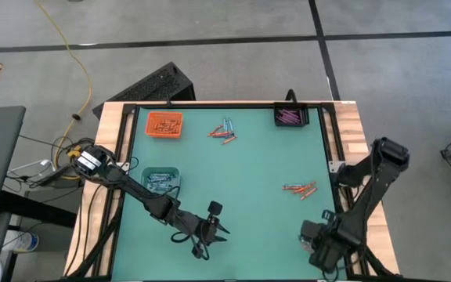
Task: Sort crayons
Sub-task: Put the blue crayon into the blue bin
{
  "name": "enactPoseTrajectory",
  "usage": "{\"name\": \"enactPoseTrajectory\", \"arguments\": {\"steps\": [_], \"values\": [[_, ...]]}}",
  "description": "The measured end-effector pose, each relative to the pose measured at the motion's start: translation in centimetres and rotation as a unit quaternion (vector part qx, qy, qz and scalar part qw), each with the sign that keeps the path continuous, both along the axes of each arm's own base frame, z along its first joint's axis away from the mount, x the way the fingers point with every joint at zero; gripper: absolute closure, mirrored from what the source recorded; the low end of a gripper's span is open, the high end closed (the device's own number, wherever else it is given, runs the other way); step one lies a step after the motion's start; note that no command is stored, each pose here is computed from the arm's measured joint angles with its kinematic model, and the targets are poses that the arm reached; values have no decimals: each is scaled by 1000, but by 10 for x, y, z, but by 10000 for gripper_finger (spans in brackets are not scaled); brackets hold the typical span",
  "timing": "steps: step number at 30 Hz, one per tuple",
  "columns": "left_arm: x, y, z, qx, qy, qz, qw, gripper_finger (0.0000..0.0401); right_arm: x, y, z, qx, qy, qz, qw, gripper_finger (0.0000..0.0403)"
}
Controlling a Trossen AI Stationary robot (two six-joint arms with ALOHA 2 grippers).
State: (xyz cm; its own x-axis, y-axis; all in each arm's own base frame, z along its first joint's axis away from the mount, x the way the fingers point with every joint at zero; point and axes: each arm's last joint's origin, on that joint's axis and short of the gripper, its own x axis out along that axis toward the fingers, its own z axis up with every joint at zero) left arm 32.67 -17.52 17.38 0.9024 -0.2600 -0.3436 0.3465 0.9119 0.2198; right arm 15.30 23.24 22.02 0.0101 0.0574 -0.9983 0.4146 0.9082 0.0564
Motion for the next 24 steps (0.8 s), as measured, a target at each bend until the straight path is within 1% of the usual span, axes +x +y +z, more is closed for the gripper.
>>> {"name": "enactPoseTrajectory", "arguments": {"steps": [6,12,14,18,24], "values": [[0,0,1,-4,-6,1,1000,301,-8,15,-17,-18,16,-10,1000,281],[1,0,2,-13,-6,4,1000,301,-17,20,-17,-21,10,-32,999,281],[1,0,2,-15,-8,4,1000,301,-18,22,-18,-28,-1,-33,999,281],[1,0,3,-18,-14,4,1000,301,-14,23,-26,-53,-16,-23,998,281],[1,-1,4,-19,-16,4,1000,301,-6,23,-43,-89,-4,-1,996,281]]}}
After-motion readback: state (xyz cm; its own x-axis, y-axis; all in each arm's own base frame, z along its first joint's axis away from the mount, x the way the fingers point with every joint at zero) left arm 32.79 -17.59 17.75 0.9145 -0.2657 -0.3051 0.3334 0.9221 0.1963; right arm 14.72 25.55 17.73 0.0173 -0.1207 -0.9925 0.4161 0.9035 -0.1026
